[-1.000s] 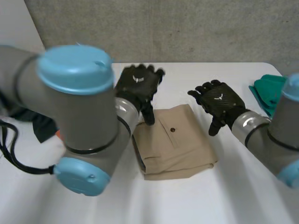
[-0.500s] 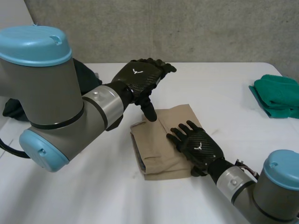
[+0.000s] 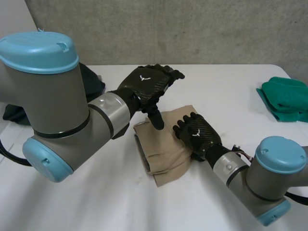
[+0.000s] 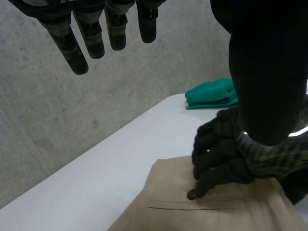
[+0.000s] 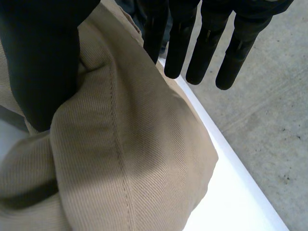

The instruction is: Fold the laundry.

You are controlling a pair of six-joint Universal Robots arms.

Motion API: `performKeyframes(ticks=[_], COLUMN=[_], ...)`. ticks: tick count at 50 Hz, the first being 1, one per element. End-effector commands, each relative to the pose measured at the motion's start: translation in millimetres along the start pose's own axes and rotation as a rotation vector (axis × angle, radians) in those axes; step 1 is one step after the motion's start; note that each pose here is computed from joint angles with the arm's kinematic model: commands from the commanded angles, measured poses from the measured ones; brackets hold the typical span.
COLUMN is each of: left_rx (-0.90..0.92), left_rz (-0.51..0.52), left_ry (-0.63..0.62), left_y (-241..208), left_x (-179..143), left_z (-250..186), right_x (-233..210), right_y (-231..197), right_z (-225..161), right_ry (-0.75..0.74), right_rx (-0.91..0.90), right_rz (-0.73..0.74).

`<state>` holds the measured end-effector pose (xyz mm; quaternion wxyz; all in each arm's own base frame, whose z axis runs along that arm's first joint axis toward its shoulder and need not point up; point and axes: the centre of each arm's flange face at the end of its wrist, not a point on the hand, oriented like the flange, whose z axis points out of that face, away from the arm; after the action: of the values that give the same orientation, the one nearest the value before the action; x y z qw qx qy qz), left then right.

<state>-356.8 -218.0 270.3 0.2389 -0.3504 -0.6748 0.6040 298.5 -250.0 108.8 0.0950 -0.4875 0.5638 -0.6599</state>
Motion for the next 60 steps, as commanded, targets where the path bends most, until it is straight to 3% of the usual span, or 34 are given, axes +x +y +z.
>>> performKeyframes(ticks=[1, 9, 18, 27, 33, 41, 52, 60], left_rx=[-0.013, -0.002, 0.055, 0.112, 0.120, 0.117, 0.076, 0.059], left_rz=[-0.003, 0.000, 0.011, 0.030, 0.035, 0.038, 0.029, 0.025], left_ry=[0.003, 0.006, 0.018, 0.065, 0.088, 0.115, 0.119, 0.122], left_y=[4, 0, -18, -34, -36, -34, -20, -15], left_x=[1, 2, 7, 26, 35, 46, 47, 48], left_z=[-1, -3, -10, -14, -16, -19, -13, -13], right_x=[-1, 37, 146, 279, 346, 379, 354, 346], right_y=[4, -17, -62, -53, 11, 117, 240, 258], right_z=[14, 29, 32, 12, 3, -13, -27, -39], right_ry=[-0.003, 0.135, 0.382, 0.579, 0.634, 0.666, 0.587, 0.557], right_rx=[0.013, 0.063, 0.219, 0.323, 0.308, 0.216, 0.165, 0.133], right_rz=[-0.007, -0.018, -0.014, -0.017, 0.014, 0.035, 0.102, 0.132])
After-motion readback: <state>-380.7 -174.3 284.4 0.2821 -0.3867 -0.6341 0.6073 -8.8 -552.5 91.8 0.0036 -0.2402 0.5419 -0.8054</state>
